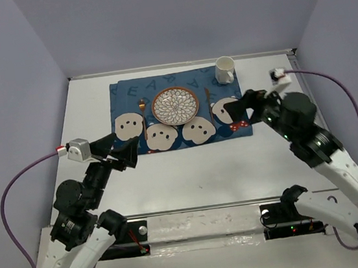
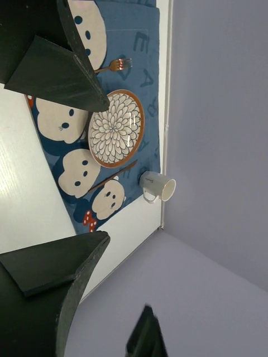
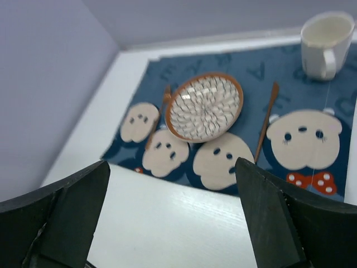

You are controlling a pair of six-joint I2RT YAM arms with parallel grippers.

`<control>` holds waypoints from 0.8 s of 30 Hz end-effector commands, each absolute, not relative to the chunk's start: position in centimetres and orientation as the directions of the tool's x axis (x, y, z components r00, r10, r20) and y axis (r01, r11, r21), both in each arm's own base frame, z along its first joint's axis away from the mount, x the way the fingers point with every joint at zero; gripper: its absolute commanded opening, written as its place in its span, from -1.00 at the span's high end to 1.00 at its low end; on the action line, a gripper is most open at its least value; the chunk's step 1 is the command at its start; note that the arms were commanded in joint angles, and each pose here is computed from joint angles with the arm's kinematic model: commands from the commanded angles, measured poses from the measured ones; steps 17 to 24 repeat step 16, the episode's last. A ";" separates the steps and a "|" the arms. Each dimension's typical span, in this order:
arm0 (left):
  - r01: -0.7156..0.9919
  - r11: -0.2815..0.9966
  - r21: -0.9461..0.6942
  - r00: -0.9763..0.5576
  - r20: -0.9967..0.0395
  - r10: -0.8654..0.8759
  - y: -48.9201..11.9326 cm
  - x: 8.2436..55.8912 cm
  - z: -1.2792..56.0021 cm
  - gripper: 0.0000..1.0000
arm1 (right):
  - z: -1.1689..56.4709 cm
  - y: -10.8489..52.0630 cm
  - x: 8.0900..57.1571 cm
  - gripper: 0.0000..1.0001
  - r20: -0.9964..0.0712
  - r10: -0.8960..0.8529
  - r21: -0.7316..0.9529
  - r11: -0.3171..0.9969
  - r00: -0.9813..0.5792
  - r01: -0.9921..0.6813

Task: Set the dinner table for one person

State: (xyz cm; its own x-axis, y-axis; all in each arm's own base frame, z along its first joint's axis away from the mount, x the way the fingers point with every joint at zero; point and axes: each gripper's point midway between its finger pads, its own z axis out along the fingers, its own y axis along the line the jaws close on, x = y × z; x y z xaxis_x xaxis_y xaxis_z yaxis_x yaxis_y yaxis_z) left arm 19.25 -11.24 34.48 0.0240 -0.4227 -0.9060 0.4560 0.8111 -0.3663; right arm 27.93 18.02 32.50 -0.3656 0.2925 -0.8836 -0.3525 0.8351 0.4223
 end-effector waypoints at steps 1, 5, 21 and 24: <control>0.481 0.817 -0.318 0.108 -0.903 -0.415 -10.8 18.8 37.7 -0.98 | 36.7 15.3 23.3 -0.99 -0.893 0.423 0.444 0.769 -0.154 -0.460; 0.470 0.825 -0.315 0.116 -0.904 -0.412 -10.4 18.7 38.7 -0.98 | 36.8 12.8 20.0 -0.99 -0.872 0.485 0.455 0.751 -0.069 -0.478; 0.514 0.800 -0.308 0.108 -0.902 -0.417 -11.2 18.2 38.8 -0.98 | 36.2 13.4 20.3 -0.99 -0.862 0.495 0.484 0.736 -0.111 -0.473; 0.514 0.800 -0.308 0.108 -0.902 -0.417 -11.2 18.2 38.8 -0.98 | 36.2 13.4 20.3 -0.99 -0.862 0.495 0.484 0.736 -0.111 -0.473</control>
